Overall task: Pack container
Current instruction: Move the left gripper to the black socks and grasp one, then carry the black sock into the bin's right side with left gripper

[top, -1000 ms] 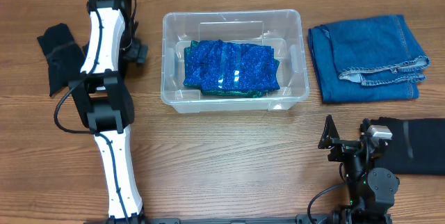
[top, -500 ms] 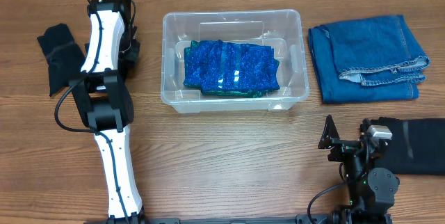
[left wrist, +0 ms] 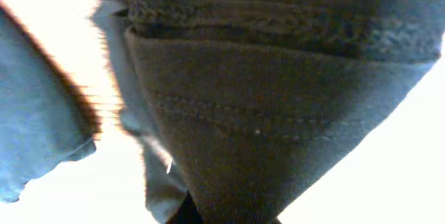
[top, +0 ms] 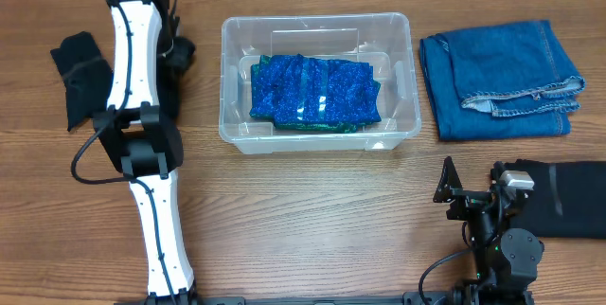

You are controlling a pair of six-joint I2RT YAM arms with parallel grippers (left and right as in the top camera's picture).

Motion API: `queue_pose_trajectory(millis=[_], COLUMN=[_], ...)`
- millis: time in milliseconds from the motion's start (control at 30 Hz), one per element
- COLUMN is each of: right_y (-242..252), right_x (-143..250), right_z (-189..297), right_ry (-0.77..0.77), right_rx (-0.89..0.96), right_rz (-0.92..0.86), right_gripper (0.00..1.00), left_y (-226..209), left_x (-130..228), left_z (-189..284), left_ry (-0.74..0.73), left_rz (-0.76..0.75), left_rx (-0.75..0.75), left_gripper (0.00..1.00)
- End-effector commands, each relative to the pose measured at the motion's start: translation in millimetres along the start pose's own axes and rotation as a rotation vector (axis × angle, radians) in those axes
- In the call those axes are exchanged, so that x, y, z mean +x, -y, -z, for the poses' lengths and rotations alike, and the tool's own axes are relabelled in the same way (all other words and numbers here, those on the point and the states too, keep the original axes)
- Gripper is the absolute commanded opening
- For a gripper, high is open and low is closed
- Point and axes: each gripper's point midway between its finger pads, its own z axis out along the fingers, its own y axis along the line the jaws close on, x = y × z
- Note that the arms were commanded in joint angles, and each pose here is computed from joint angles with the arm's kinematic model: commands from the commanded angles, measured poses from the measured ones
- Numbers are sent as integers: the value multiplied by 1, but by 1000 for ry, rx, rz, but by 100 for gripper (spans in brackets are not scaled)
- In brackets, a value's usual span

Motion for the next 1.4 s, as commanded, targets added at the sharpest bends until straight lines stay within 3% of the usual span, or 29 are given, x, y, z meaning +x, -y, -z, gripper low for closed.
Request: queue_pose_trajectory(millis=[0,200,667,900,1067,1367], right_y=[-1,-1,-1,-1,-1,-1], right_x=[-2,-2,-2,-2,-2,-2], right_z=[1,1,1,1,1,1], right_ry=[11,11,11,11,12,12], right_rx=[-6,-6,-6,-6,-6,-6], right_rz=[1,1,1,1,1,1], right_gripper=[100,100,100,100,100,100], left_y=[20,53,96,189,267,379], left_x=[-15,-22,38,54,52,45], left_z=[48,136,301,311,318,269], left_ry=[136,350,678,650,655,477], left_rz=[38,19,-113,-216,-296,-355], left_rx=[155,393,388,500,660,910], left_gripper=[4,4,4,4,4,4])
